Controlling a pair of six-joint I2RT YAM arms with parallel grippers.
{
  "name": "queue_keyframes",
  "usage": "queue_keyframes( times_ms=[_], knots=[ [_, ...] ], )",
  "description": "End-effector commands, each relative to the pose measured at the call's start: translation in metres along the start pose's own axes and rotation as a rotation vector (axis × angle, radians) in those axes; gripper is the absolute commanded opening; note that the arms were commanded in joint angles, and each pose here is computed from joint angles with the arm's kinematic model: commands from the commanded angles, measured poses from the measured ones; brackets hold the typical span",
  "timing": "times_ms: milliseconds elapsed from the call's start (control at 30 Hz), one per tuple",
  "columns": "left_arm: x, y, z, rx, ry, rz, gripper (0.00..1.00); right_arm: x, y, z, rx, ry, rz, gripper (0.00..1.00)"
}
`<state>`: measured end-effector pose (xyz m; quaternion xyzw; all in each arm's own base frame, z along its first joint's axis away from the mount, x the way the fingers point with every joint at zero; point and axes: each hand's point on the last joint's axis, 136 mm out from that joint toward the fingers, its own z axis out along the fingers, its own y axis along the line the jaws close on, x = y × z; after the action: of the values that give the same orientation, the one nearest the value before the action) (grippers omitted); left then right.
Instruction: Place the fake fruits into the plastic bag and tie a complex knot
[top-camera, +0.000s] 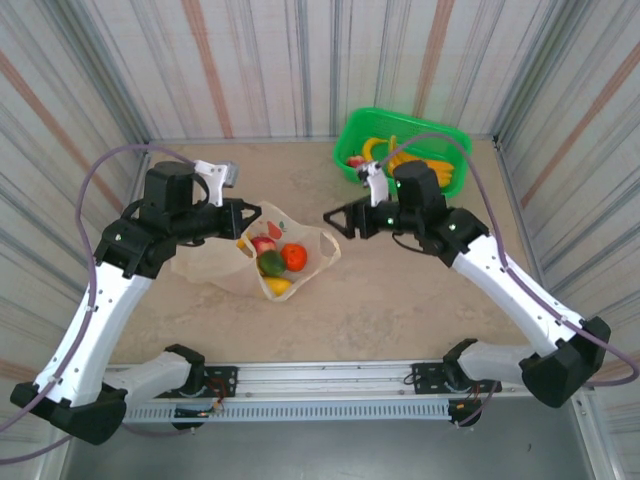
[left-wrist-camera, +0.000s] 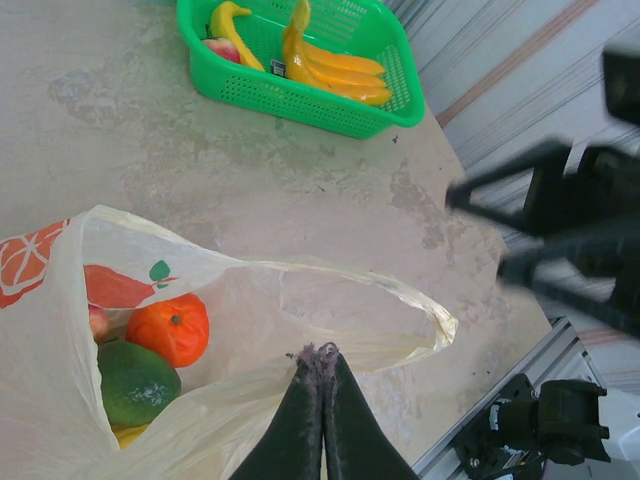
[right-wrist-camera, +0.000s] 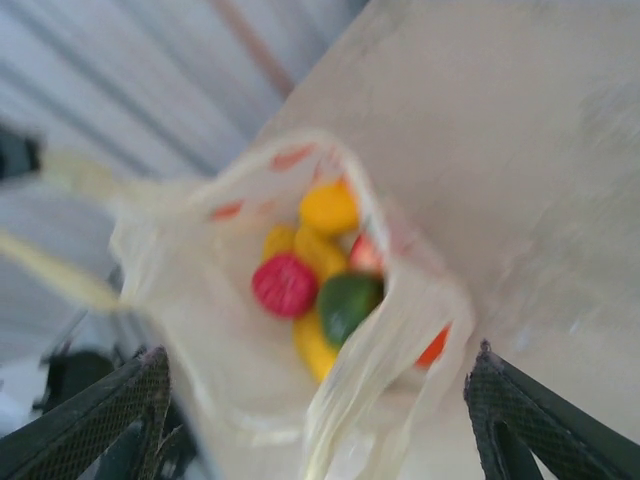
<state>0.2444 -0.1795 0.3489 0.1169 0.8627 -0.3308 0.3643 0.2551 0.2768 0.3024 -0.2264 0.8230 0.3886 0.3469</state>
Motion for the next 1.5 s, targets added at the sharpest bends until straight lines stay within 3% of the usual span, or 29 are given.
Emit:
queue_keyframes(
  times_ms=[0,67,133,267,333,667,800,1033,1200,1267,1333,1467],
  knots=[
    [-0.008,-0.003,-0.008,0.006,-0.037,0.002,0.00,0.050,0.003,0.004,-0.001,0.142,0.021,0.79],
    [-0.008,-0.004,-0.008,0.010,-0.036,0.000,0.00,0.064,-0.002,0.012,0.016,0.170,0.039,0.75],
    [-0.010,-0.008,-0.012,0.023,-0.042,0.000,0.00,0.069,-0.008,0.017,0.040,0.172,0.055,0.63],
    [-0.013,-0.016,-0.023,0.036,-0.066,-0.001,0.00,0.055,0.004,0.013,0.034,0.151,0.050,0.11],
    [-0.015,-0.020,-0.031,0.041,-0.079,0.003,0.00,0.042,0.010,-0.003,0.064,0.127,0.029,0.00],
    [-0.030,-0.042,-0.093,-0.049,-0.201,0.142,0.00,-0.019,0.072,-0.102,0.072,-0.009,0.016,0.00],
    [-0.035,-0.033,-0.066,-0.071,-0.165,0.138,0.00,-0.028,0.066,-0.103,0.118,-0.002,0.015,0.00],
    [-0.050,-0.013,0.019,0.070,-0.047,-0.064,0.00,-0.033,-0.010,-0.066,0.277,0.063,0.090,0.00],
    [-0.055,-0.020,0.034,0.148,-0.039,-0.105,0.00,-0.051,-0.026,-0.055,0.273,0.044,0.084,0.00],
    [-0.054,-0.027,0.032,0.192,-0.039,-0.095,0.07,-0.057,-0.015,-0.053,0.215,0.031,0.078,0.00],
    [-0.053,-0.036,0.027,0.241,-0.048,-0.068,0.27,-0.060,-0.006,-0.053,0.174,0.025,0.070,0.00],
    [-0.045,-0.041,0.016,0.281,-0.093,-0.009,0.53,-0.064,0.006,-0.061,0.129,0.000,0.054,0.00]
  ],
)
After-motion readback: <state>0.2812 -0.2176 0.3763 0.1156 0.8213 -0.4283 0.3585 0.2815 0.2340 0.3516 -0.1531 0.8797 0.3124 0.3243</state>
